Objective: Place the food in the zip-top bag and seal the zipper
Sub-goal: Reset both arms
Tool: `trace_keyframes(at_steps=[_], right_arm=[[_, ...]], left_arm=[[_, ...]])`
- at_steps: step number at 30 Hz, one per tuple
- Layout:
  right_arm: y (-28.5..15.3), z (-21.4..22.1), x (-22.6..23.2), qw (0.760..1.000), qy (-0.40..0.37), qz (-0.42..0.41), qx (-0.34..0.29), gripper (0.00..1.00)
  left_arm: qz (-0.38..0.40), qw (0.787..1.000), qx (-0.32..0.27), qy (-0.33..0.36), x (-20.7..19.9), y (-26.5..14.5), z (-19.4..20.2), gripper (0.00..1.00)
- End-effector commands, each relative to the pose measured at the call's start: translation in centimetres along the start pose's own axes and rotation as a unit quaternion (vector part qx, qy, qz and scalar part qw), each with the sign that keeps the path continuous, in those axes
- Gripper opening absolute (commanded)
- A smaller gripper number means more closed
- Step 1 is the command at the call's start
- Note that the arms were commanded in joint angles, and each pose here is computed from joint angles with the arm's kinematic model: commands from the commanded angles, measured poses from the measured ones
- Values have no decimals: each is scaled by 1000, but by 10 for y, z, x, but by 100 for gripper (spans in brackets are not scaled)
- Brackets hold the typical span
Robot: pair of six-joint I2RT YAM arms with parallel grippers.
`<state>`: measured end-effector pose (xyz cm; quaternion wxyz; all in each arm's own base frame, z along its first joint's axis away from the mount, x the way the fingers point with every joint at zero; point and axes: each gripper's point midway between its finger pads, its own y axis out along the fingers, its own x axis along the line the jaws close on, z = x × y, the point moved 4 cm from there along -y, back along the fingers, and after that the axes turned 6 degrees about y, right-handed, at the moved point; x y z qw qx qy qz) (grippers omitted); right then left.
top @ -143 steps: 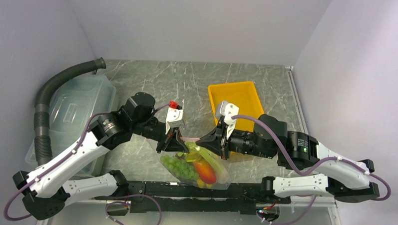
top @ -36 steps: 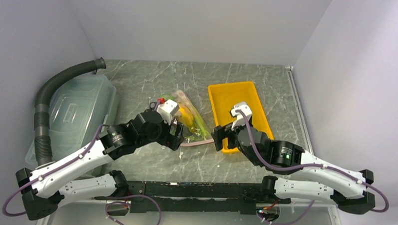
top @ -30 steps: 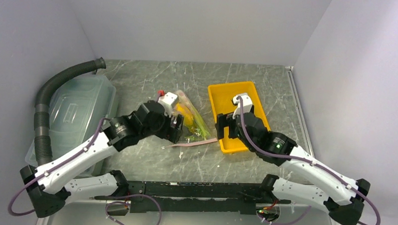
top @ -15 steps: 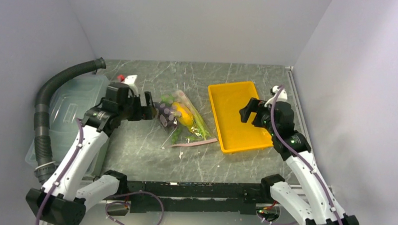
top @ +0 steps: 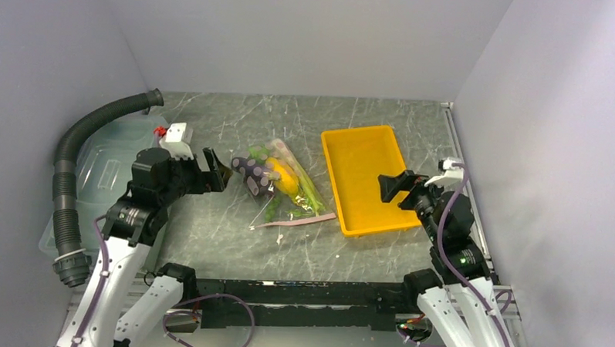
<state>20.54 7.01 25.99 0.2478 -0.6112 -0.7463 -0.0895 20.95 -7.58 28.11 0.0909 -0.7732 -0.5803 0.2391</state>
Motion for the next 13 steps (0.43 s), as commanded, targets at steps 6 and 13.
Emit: trace_keyframes(at_steps=[6, 13], right_arm=[[-14, -21, 16, 996, -10, -61, -71, 100], [-12, -18, 21, 995, -13, -76, -61, 100]], left_arm=[[55, 994, -81, 43, -14, -27, -11, 100], [81, 993, -73, 51, -21, -26, -11, 100]])
